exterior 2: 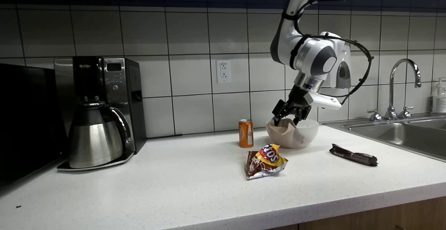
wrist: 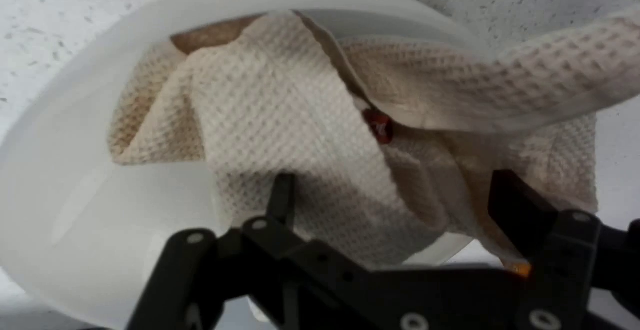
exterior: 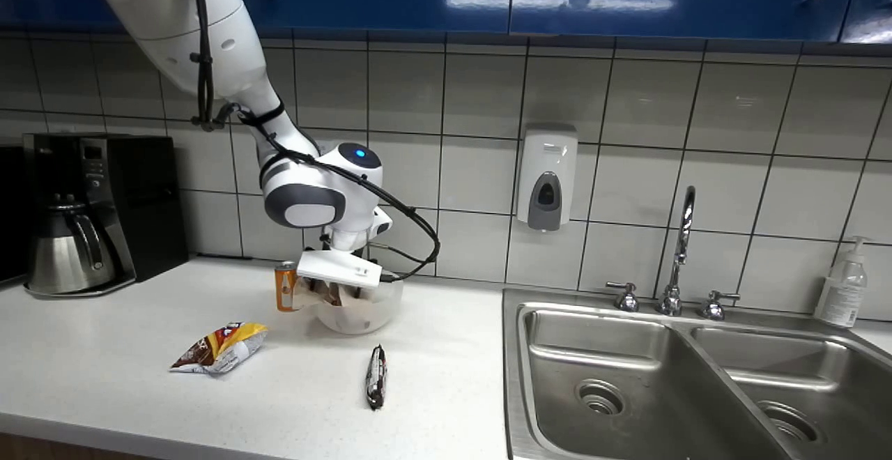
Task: Remove the towel from the bowl
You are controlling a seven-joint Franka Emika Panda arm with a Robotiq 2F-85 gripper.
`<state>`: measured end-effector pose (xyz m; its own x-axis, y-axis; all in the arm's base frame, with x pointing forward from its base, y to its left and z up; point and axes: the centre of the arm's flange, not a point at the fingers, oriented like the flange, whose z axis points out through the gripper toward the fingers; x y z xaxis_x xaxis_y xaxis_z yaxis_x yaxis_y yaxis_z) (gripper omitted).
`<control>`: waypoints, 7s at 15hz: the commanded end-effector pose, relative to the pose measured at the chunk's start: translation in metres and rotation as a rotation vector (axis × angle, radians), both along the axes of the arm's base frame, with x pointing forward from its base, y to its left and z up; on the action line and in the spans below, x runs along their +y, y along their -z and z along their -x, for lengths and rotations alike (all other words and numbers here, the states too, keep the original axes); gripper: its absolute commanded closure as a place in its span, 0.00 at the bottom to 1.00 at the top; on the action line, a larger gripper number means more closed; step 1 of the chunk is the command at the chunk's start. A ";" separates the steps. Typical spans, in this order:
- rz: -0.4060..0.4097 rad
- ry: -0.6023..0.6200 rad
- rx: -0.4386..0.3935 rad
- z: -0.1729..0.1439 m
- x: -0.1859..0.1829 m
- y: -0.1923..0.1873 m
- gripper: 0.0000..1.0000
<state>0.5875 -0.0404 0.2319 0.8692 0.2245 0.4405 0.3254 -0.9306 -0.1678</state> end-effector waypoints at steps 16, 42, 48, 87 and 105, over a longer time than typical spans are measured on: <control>0.030 -0.029 -0.010 -0.011 -0.017 0.023 0.73; -0.037 0.032 -0.197 0.074 -0.056 -0.135 0.98; -0.025 0.056 -0.267 0.099 -0.067 -0.178 0.98; 0.039 0.137 0.168 0.201 -0.022 -0.047 0.98; 0.163 0.200 0.289 0.187 -0.041 -0.032 0.22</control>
